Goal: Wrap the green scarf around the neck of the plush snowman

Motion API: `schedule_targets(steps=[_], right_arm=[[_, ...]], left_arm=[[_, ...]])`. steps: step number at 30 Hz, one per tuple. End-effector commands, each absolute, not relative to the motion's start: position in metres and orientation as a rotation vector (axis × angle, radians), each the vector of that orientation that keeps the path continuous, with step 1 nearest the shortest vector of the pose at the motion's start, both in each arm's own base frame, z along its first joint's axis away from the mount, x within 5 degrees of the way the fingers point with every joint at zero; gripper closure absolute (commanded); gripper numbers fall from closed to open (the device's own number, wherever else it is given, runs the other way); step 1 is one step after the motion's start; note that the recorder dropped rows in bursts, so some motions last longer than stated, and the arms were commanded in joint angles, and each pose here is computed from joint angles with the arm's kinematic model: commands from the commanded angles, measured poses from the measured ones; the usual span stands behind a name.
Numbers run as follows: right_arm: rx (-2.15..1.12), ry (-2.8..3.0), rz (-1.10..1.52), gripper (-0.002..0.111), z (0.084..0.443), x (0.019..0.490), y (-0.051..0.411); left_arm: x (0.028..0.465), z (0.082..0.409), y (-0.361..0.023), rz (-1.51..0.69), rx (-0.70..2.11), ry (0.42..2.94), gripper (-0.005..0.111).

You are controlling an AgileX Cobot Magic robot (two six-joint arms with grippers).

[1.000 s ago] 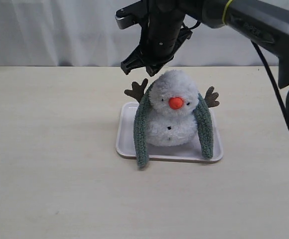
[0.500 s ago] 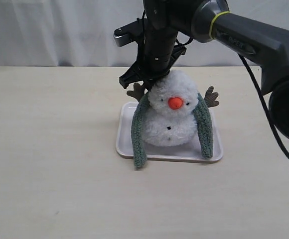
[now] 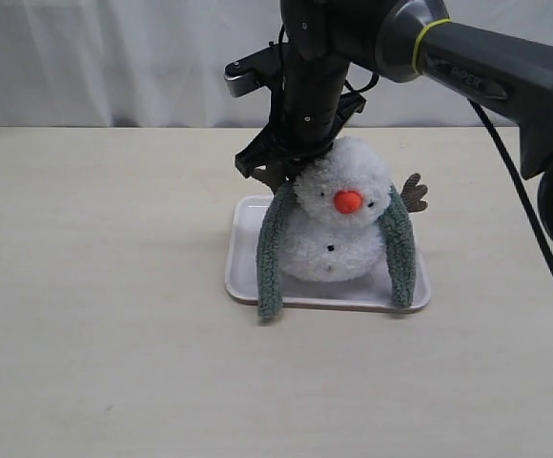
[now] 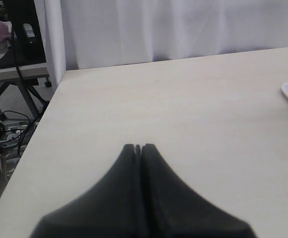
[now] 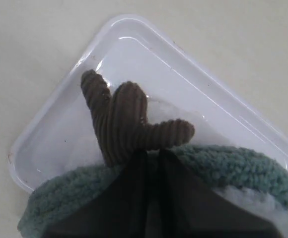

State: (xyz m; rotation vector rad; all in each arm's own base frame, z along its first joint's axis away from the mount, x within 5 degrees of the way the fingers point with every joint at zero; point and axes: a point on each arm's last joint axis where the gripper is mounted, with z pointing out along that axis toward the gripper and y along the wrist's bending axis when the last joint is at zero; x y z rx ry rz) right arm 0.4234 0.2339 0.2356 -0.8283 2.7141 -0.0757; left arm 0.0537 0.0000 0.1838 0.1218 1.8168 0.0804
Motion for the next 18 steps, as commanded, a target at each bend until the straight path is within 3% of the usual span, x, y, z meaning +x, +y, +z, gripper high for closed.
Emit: schedule_targets(steps=[1, 8, 18], right_arm=[[-0.822, 2.721, -0.063, 0.101, 0.239, 0.421, 0.233], [-0.844, 2.738, 0.071, 0.101, 0.238, 0.417, 0.240], [-0.899, 2.784, -0.072, 0.101, 0.217, 0.414, 0.230]], left_arm=[[0.054, 0.184, 0.000, 0.077, 0.118, 1.807, 0.107], [0.054, 0.184, 0.000, 0.077, 0.118, 1.807, 0.107], [0.054, 0.184, 0.000, 0.077, 0.118, 1.807, 0.107]])
